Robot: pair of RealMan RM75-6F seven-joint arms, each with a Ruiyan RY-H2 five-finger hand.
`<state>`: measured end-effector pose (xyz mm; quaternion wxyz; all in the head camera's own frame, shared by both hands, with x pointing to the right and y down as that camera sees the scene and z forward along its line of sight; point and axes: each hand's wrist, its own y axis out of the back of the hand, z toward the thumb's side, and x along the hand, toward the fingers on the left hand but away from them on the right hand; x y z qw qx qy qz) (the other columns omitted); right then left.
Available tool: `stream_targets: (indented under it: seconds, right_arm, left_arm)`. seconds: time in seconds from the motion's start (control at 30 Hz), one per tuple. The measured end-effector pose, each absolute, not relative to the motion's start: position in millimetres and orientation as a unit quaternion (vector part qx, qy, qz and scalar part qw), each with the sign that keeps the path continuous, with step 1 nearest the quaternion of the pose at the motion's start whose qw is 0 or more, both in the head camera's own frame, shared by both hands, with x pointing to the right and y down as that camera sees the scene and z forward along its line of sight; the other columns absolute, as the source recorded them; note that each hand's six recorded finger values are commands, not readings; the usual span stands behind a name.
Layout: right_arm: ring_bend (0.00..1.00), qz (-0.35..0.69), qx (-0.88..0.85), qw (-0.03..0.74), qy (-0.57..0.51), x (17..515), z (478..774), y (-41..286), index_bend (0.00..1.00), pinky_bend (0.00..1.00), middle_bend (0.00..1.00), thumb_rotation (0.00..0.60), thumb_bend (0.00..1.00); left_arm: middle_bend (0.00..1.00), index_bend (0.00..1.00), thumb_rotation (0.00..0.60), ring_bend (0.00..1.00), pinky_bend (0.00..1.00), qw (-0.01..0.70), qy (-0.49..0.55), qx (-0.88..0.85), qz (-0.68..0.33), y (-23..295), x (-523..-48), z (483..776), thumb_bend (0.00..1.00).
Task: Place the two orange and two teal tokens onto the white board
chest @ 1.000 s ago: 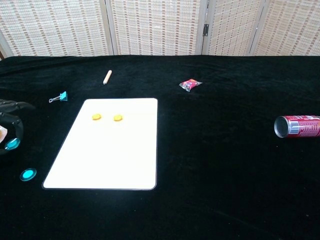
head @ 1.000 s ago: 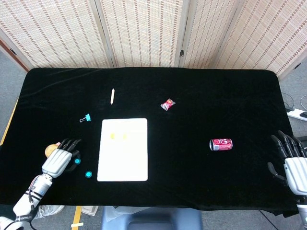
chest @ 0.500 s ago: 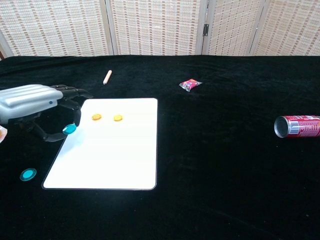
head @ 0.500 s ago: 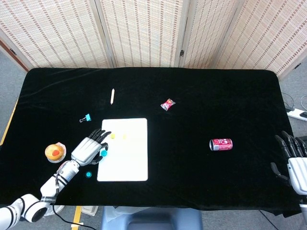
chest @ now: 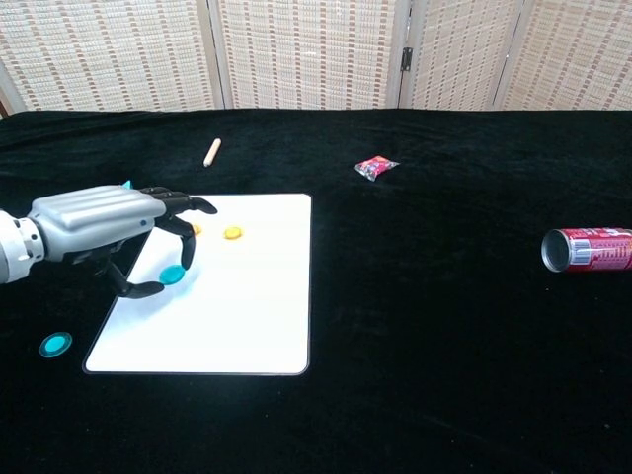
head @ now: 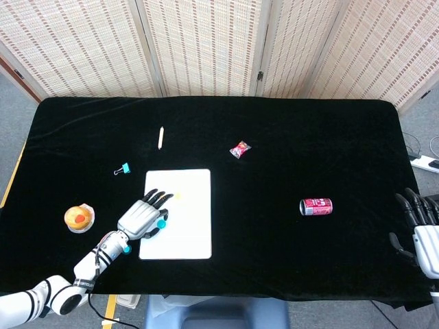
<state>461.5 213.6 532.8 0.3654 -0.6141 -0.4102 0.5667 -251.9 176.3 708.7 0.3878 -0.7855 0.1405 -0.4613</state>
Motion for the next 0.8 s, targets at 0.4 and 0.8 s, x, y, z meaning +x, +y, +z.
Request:
stream_targets:
  seconds: [0.4,0.8]
  right_arm:
    - [0.00,0.569,-0.613,0.364,-0.410,463,533,213,0.00,0.00,0.00,0.600,0.44]
    - [0.00,0.566,-0.612,0.367,-0.412,462,530,214,0.00,0.00,0.00,0.600,0.44]
  left_arm:
    - [0.07,0.39,0.600,0.00,0.00,0.390,0.133,-0.783,-0.466,172,-243,716,0.42]
    - [0.06,0.40,0.600,0.00,0.00,0.404,0.147,-0.777,-0.460,175,-257,698,0.41]
